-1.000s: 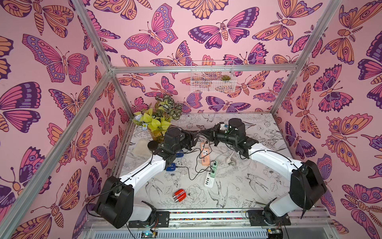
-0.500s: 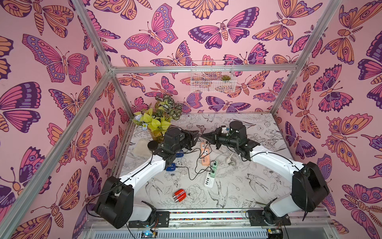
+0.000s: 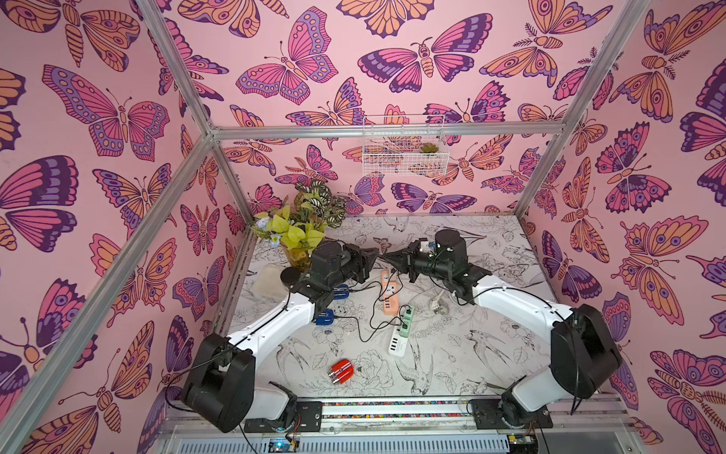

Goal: Charge the electric shaver
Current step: Pick up the charging cable from the center of the board.

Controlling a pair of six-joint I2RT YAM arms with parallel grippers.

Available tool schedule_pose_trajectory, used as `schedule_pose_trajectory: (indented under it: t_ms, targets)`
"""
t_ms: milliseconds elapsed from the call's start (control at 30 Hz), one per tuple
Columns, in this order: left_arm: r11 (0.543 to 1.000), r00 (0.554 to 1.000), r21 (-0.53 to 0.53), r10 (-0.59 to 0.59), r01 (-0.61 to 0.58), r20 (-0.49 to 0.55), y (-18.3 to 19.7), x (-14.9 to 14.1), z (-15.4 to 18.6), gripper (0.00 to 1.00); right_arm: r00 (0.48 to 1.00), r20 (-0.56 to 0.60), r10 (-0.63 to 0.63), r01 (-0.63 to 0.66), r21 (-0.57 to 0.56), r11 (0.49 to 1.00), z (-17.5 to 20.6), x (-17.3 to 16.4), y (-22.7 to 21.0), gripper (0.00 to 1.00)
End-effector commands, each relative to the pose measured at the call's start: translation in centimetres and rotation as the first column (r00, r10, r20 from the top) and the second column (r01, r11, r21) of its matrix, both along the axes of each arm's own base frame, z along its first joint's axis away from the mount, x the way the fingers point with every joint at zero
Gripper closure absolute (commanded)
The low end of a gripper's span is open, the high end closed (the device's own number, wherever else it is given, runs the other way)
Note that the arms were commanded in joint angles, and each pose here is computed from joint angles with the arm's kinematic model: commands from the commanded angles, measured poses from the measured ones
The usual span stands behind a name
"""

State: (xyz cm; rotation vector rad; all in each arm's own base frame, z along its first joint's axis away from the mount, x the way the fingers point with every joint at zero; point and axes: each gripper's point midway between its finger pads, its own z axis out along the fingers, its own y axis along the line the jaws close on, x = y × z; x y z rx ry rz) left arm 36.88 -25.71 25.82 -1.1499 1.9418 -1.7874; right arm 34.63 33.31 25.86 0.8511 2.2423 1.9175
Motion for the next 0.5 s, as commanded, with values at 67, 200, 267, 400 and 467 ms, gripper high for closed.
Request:
schedule_pose_trajectory:
  t_ms: [67, 200, 267, 400, 467]
  targets:
    - [0.998, 0.998, 0.006, -0.058, 0.058, -0.02, -0.9, -0.7, -0.7, 0.72, 0.999, 0.04, 0.001, -0.002, 0.03, 1.0, 1.7, 0.5, 0.1, 1.0]
    - [0.998, 0.998, 0.001, -0.059, 0.059, -0.007, -1.0, -0.5, -0.1, 0.77, 0.999, 0.033, 0.004, -0.004, 0.024, 1.0, 1.2, 0.5, 0.1, 1.0]
    - [0.998, 0.998, -0.001, -0.059, 0.059, 0.005, -1.0, -0.3, 0.2, 0.84, 0.999, 0.032, -0.001, 0.0, 0.026, 1.0, 1.1, 0.5, 0.0, 1.0]
    - [0.998, 0.998, -0.004, -0.057, 0.057, 0.011, -1.0, -0.4, 0.3, 0.91, 0.999, 0.034, -0.001, 0.0, 0.024, 1.0, 1.0, 0.6, 0.1, 1.0]
    - [0.998, 0.998, -0.008, -0.059, 0.059, 0.013, -1.0, -0.5, 0.4, 0.91, 0.999, 0.038, 0.001, -0.002, 0.028, 1.0, 1.2, 0.6, 0.1, 1.0]
